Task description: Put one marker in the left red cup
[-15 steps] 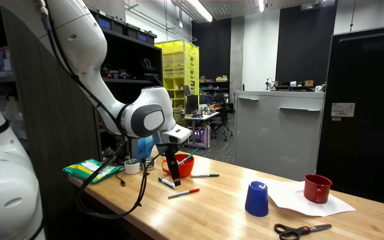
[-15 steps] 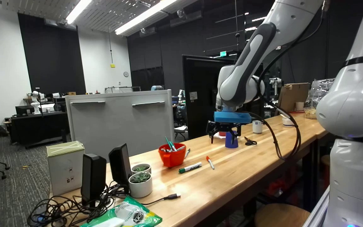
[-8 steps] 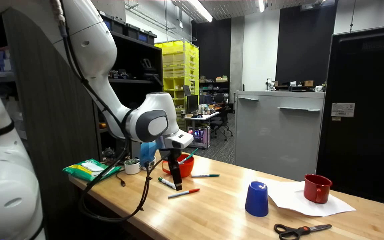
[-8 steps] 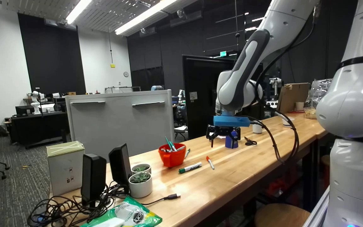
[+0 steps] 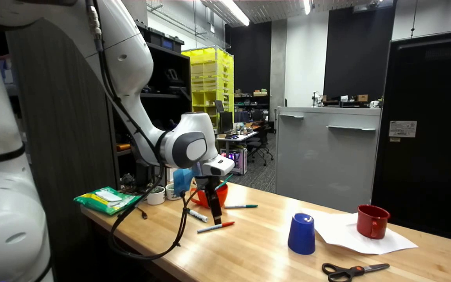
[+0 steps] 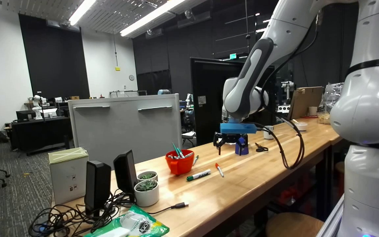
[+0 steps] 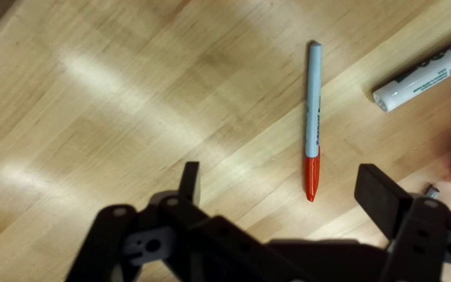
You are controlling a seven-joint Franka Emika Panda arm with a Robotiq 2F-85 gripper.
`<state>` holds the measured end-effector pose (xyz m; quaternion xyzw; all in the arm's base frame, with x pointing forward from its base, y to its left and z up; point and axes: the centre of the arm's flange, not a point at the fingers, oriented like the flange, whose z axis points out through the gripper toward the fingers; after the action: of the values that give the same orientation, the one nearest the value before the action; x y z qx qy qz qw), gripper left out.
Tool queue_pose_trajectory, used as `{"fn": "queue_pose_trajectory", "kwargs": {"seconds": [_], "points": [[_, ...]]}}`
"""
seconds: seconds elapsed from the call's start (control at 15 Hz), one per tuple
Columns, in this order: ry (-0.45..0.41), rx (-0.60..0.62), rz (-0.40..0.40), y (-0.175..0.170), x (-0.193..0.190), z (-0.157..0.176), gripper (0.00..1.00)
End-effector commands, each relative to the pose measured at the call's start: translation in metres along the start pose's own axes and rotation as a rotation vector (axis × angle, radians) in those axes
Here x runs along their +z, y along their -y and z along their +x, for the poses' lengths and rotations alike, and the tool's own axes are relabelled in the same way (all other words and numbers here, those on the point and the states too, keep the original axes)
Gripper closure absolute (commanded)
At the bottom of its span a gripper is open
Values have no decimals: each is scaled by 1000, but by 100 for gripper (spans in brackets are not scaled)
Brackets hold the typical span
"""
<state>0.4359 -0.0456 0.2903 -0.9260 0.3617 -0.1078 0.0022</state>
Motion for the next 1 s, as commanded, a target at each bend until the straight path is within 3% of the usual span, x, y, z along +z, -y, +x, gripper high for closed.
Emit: {"fn": "queue_pose_trajectory", "kwargs": {"seconds": [0.0,0.93], "points": [[-11,12,-8,16,12,10,0],[-18,47,-71,59,53,22,0]]}}
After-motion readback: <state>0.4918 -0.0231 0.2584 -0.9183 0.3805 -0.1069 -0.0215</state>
